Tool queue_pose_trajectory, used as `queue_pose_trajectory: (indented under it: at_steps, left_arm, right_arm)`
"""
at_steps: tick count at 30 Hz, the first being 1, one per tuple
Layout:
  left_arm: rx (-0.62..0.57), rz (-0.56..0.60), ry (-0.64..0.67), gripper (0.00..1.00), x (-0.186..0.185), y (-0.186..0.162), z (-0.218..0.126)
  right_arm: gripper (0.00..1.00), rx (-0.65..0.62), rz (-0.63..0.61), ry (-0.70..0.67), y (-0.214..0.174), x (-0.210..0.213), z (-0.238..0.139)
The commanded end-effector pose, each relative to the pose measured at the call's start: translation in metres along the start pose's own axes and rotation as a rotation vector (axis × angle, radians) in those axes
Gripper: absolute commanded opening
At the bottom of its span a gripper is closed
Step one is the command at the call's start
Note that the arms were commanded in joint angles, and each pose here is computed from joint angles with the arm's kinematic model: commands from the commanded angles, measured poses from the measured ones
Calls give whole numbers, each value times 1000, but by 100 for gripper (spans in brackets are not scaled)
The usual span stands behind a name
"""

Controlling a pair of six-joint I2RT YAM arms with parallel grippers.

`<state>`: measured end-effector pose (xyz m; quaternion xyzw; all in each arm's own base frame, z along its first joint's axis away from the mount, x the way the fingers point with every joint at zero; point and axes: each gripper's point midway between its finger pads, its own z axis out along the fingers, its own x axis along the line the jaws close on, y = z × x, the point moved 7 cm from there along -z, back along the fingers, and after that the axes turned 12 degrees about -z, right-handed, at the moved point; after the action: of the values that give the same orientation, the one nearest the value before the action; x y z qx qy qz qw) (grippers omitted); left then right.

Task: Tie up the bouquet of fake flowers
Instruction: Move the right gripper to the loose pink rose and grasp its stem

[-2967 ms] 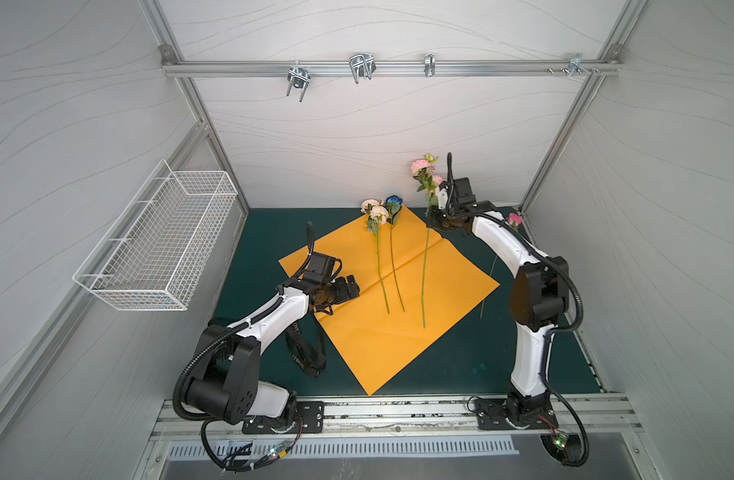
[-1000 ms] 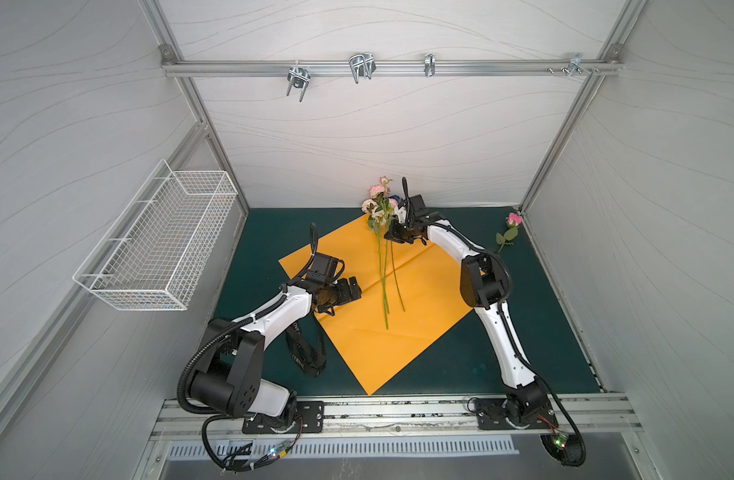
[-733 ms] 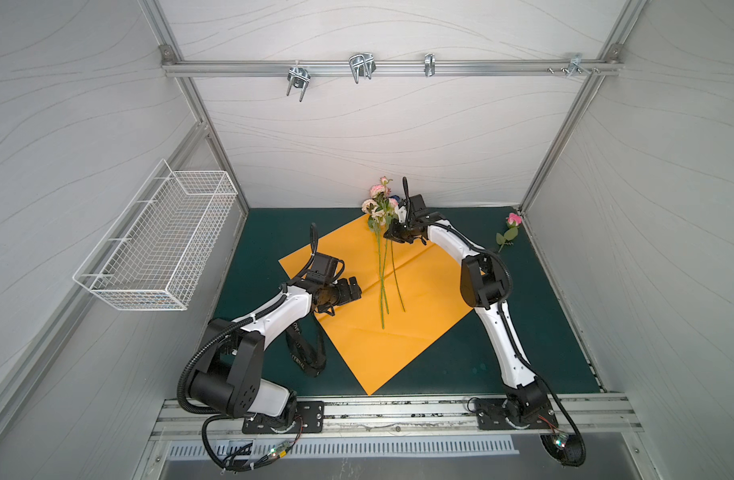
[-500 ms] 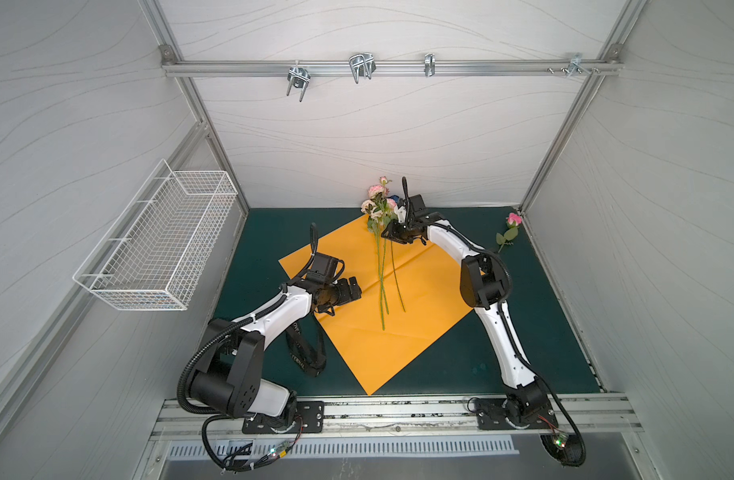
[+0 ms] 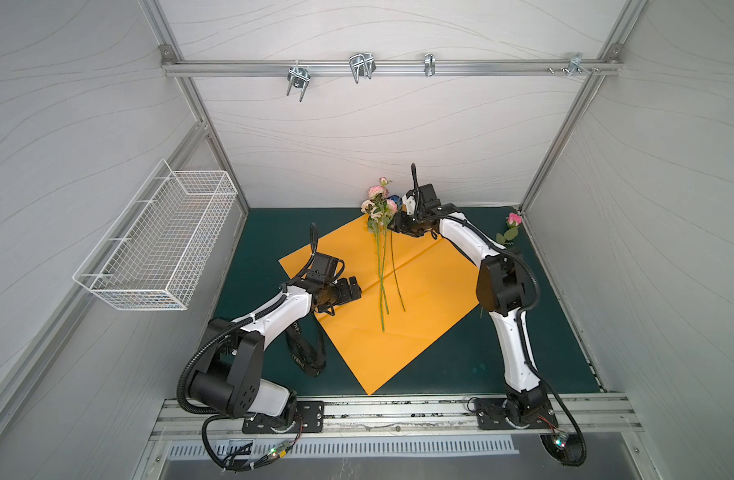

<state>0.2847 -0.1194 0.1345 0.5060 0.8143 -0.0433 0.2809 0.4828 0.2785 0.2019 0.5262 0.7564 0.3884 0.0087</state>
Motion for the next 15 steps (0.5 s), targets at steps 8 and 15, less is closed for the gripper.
queue_pose_trajectory:
  at_steps: [8,15]
  left_arm:
    - [-62,16,-71,99,-17,9,-15]
    - [-67,18,-81,99,-18,9,-18]
  right_arm:
    - [50,-73,153,-318,-54,-96,-156]
    - [48,-4,305,-564,-106,-188,-198]
